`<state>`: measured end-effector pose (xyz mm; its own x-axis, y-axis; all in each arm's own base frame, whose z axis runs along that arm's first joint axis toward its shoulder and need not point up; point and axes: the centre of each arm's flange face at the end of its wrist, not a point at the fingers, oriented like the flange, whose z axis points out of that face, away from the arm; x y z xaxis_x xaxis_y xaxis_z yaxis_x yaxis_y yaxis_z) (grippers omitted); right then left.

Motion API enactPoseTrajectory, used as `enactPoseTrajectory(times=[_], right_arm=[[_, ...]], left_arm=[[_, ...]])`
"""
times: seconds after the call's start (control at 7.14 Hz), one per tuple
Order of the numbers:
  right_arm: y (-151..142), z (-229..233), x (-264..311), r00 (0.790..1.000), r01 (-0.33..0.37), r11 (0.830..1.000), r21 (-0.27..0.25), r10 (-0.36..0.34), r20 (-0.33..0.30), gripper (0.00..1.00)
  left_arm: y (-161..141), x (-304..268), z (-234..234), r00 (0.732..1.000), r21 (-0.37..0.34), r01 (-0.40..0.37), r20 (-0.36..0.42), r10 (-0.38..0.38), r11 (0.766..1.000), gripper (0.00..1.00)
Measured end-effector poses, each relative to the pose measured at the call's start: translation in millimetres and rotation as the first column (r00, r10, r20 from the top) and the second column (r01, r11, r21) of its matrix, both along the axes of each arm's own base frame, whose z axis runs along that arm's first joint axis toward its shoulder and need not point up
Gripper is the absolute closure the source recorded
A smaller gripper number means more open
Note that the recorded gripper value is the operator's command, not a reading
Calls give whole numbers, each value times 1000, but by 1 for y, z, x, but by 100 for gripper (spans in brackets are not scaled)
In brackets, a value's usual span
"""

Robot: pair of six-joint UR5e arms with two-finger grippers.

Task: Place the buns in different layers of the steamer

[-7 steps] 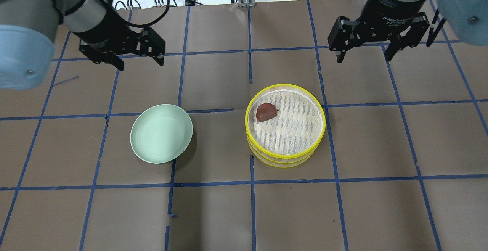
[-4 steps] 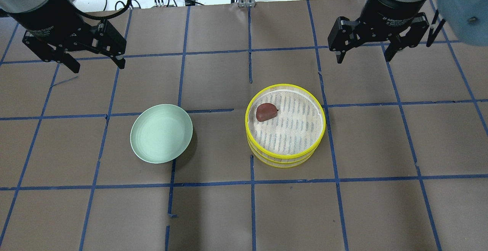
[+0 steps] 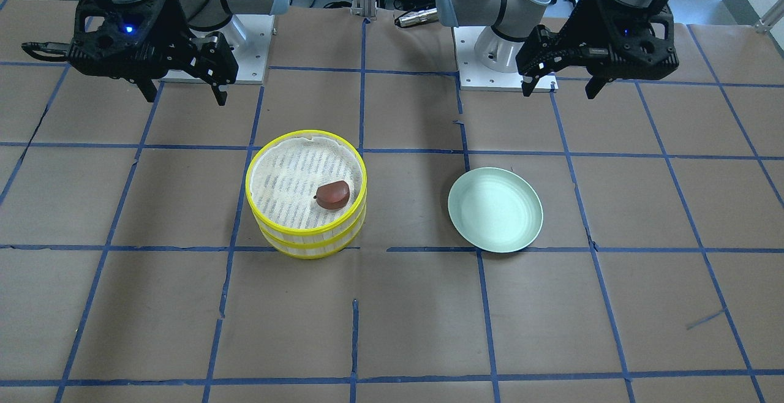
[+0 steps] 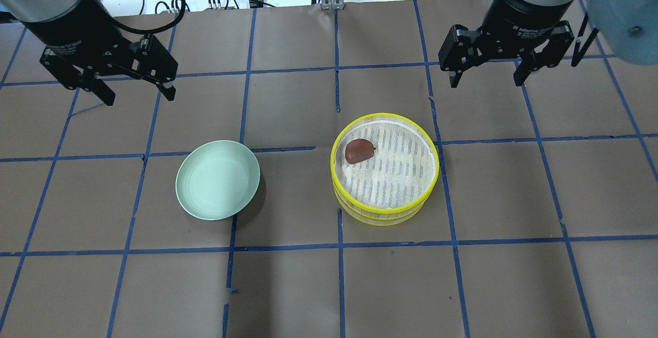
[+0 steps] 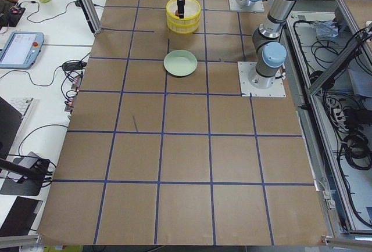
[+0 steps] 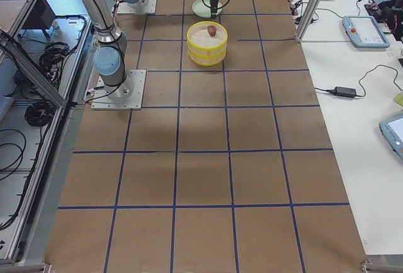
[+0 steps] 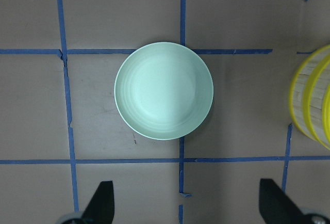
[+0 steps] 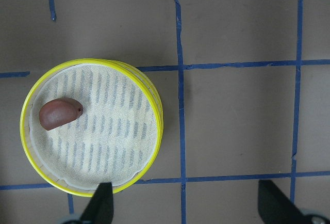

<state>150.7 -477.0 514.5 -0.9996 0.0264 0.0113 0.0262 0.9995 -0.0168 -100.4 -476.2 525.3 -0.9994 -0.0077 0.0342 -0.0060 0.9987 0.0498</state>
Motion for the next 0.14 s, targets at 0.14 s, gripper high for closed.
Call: enactPoseTrajectory(times=[0.14], right_arm=[[0,0,-1,1000,0,1000,0,0,0,0]], left_arm=[[3,-14,-10,1000,13,29,-1,-28,1000,0]])
